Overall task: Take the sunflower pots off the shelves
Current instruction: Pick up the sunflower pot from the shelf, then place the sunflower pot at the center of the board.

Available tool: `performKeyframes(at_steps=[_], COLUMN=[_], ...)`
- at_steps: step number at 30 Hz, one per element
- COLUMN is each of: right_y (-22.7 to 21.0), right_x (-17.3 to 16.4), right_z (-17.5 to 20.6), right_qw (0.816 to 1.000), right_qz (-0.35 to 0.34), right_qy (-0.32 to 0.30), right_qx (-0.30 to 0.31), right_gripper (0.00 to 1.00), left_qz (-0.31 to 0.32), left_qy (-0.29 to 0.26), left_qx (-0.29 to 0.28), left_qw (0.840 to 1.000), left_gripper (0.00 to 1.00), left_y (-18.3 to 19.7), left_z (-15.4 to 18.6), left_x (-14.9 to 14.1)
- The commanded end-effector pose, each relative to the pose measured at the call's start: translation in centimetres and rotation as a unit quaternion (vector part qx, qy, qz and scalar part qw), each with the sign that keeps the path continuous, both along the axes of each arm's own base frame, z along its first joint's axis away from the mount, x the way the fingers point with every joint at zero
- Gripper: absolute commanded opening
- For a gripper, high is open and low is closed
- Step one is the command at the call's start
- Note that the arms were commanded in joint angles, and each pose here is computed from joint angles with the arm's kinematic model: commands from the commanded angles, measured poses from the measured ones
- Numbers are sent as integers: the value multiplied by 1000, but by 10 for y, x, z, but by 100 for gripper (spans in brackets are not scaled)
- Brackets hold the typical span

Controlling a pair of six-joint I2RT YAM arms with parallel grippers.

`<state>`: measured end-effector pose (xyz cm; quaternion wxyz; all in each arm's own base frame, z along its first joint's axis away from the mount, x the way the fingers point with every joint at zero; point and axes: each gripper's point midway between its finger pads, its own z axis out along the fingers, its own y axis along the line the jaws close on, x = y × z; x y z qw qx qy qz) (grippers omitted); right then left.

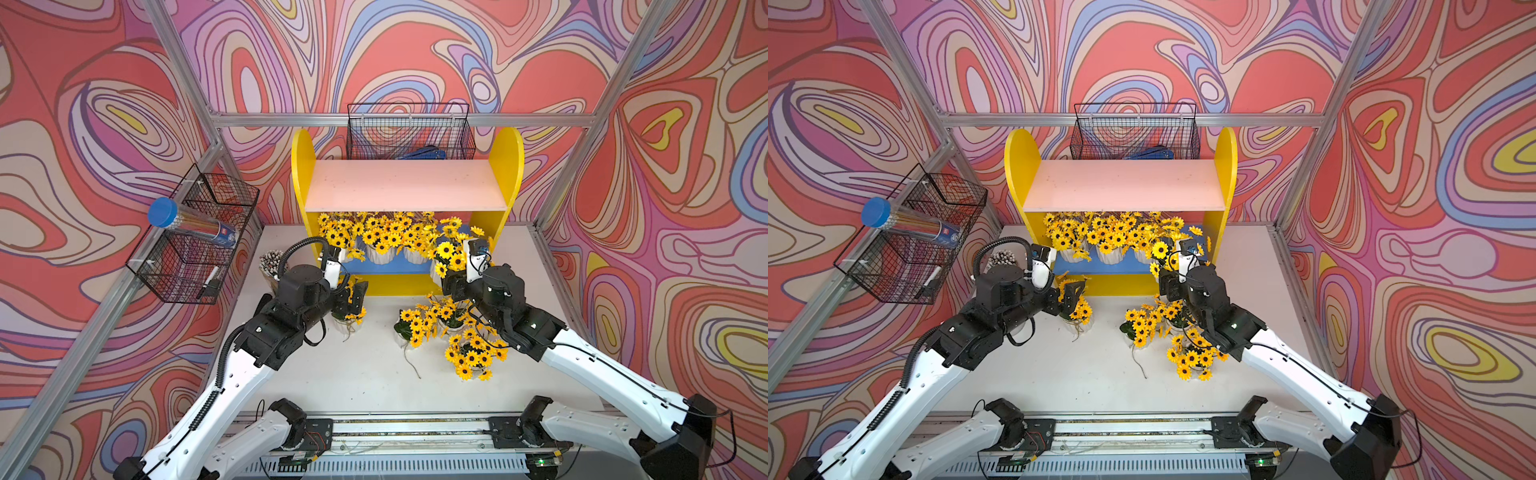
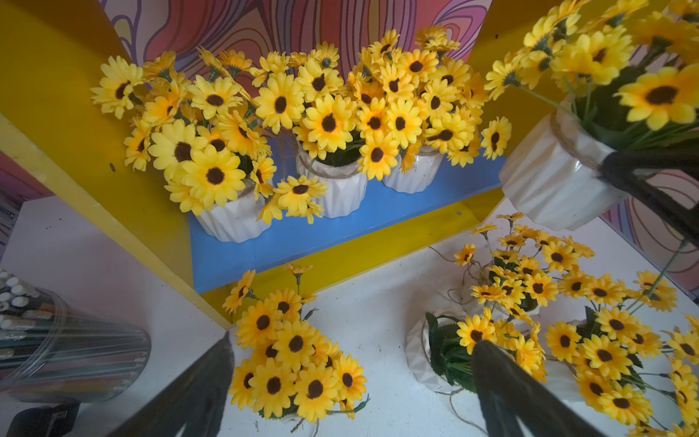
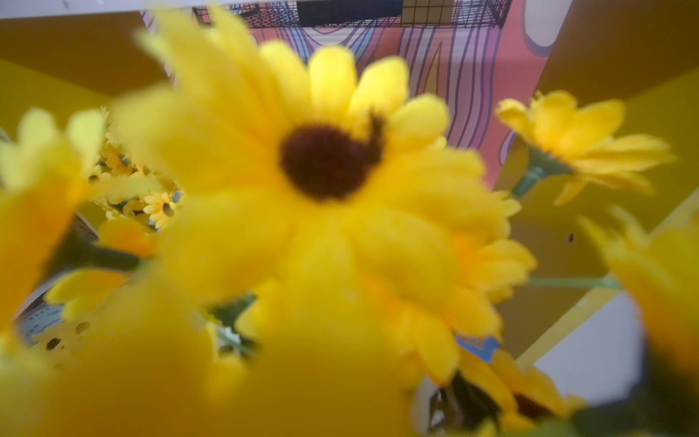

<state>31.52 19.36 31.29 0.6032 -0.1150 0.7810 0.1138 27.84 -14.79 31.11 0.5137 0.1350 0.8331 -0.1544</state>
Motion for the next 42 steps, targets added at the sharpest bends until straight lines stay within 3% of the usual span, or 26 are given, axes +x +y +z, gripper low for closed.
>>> performKeyframes(at_steps=[1, 8, 19, 32, 42], right_y=[2, 28, 104, 187, 234], right_x=[-14, -35, -65, -138, -152], right_z=[29, 25, 5, -40, -102], right_qw=[999, 996, 984, 952, 935], right_qz=[14, 73, 175, 304, 350], right_qy=[-33, -25, -14, -2, 49], right_qx=[37, 37, 28, 7, 20], right_gripper=[44, 42, 41, 41, 41], left_qz=[13, 24, 77, 153, 220], left_qy=[1, 17, 120, 96, 54], left_qx=[2, -6, -17, 24, 14], left_qw=[1000, 1000, 990, 983, 974], left_gripper=[99, 99, 98, 100, 100], left_y=[4, 5, 27, 63, 90], left_z=[-4, -9, -61, -64, -37], left_x=[4, 3, -28, -30, -32])
